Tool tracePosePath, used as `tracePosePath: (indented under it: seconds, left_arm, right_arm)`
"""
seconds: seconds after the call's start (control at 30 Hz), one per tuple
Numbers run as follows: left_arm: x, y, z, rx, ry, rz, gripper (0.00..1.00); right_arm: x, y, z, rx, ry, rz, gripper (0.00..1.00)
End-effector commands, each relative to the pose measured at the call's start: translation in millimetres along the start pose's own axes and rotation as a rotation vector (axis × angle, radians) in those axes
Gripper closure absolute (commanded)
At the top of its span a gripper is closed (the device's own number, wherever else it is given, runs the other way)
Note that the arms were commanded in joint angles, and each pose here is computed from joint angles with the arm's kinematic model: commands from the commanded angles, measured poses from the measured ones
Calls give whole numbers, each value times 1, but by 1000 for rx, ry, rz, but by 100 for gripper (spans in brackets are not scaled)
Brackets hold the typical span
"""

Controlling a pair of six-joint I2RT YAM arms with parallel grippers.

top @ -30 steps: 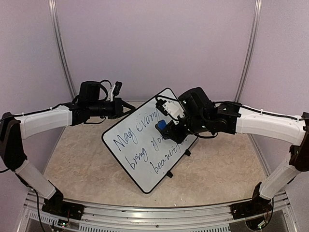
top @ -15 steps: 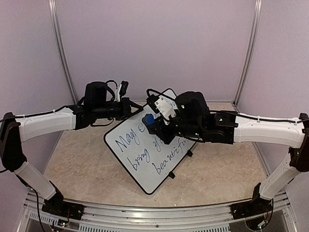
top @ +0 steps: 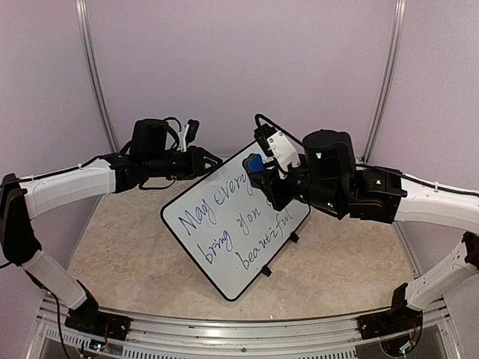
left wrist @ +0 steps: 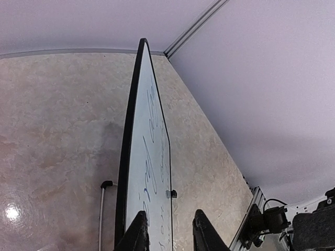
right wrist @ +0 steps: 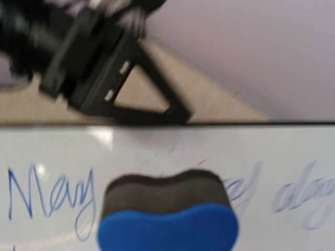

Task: Erase the whiteboard
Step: Move the whiteboard to the center of the board.

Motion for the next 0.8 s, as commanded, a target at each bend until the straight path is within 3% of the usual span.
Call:
tracePosePath:
  seconds: [0.0,0.17,0.37,0.77]
  left_arm:
    - [-16,-23,-6,86,-36,-3,70]
    - [-28,-41,-6,147,-64,10,65]
    - [-16,-30,6,176,-88,161,57]
    - [19,-14,24,156,-49,286,61]
  right_arm:
    - [-24,-7,-15,-3,81,-15,72]
    - [-33,-6,-20,2,96,-18,71]
    - [-37,-5,-21,1,90,-13,71]
    - [-52,-4,-27,24,94,-25,71]
Point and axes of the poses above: each gripper's point midway between its finger pads, its own x axis out along the fingers, its own z axis along the line the jaws close on, y = z × x, the point moved 8 cm from there along -x, back along the fingers, and after that the axes turned 7 degrees about x, right-handed, at the moved point
